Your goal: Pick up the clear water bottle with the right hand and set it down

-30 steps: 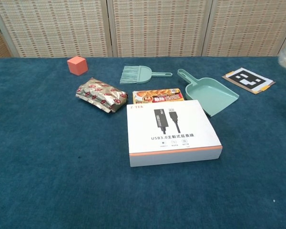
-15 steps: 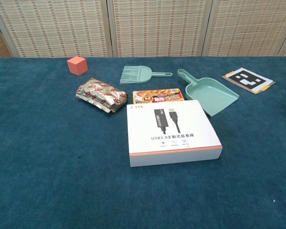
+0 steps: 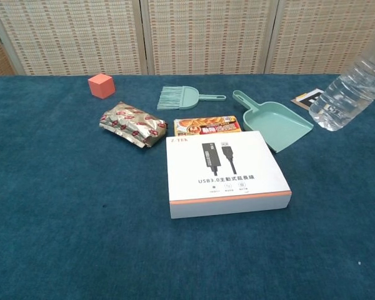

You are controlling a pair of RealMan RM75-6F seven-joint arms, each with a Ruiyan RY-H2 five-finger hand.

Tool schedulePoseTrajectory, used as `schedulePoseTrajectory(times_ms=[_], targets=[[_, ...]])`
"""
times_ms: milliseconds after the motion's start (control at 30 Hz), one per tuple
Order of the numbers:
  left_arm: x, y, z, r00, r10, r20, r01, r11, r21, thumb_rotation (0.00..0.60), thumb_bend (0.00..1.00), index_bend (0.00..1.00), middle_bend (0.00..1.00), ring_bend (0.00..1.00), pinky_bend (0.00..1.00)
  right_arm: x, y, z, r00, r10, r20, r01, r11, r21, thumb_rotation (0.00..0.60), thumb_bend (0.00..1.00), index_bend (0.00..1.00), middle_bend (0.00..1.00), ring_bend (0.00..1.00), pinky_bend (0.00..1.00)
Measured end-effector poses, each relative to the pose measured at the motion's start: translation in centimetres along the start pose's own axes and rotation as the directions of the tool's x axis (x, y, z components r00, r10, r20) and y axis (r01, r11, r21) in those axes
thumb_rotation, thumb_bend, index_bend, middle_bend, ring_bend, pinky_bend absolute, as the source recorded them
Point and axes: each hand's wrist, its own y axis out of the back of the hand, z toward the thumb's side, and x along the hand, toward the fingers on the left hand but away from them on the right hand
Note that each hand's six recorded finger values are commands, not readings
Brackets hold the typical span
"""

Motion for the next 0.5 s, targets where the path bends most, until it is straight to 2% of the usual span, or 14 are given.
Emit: schedulePoseTrajectory(times_ms=[67,167,267,300,400,500], targets=[[0.0,0.0,0.0,1.000,0.000,0.000,0.000,1.000,0.000,0.600,0.39,0.36,0.34,0.33,0.44,0.0,0.2,-0.2,1.000,-0.019,0.004,0.019,0.998,0.052,0.600,0.54,0.79,0.70,0.63,0.75],[0.0,0.0,0.0,1.000,0.000,0.001,0.000,1.000,0.000,0.600,0.39,0.36,0.34,0.33,0.44,-0.1,0.5,-0.5,0.998,-0.064,0.001,0.062,0.976,0.209,0.600,0.54,0.79,0.70,0.63,0.75],[0.0,0.0,0.0,1.000,-0.001,0.001,0.001,1.000,0.001,0.600,0.39,0.36,0.34,0.33,0.44,-0.2,0.5,-0.7,0.995,-0.102,-0.010,0.098,0.914,0.393,0.600,0.54,0.79,0.70,0.63,0.75],[0.0,0.0,0.0,1.000,-0.001,0.001,0.001,1.000,0.000,0.600,0.39,0.36,0.34,0.33,0.44,-0.2,0.4,-0.6,0.994,-0.111,-0.017,0.106,0.885,0.453,0.600,0.54,0.79,0.70,0.63,0.75],[0.0,-0.1,0.0,1.000,-0.003,-0.001,0.003,1.000,0.002,0.600,0.39,0.36,0.34,0.33,0.44,-0.2,0.0,0.2,0.991,-0.121,-0.050,0.129,0.838,0.530,0.600,0.54,0.79,0.70,0.63,0.75],[0.0,-0.1,-0.1,1.000,-0.003,-0.002,0.003,1.000,0.001,0.600,0.39,0.36,0.34,0.33,0.44,0.0,-0.7,1.8,0.991,-0.104,-0.084,0.132,0.846,0.517,0.600,0.54,0.79,0.70,0.63,0.75]])
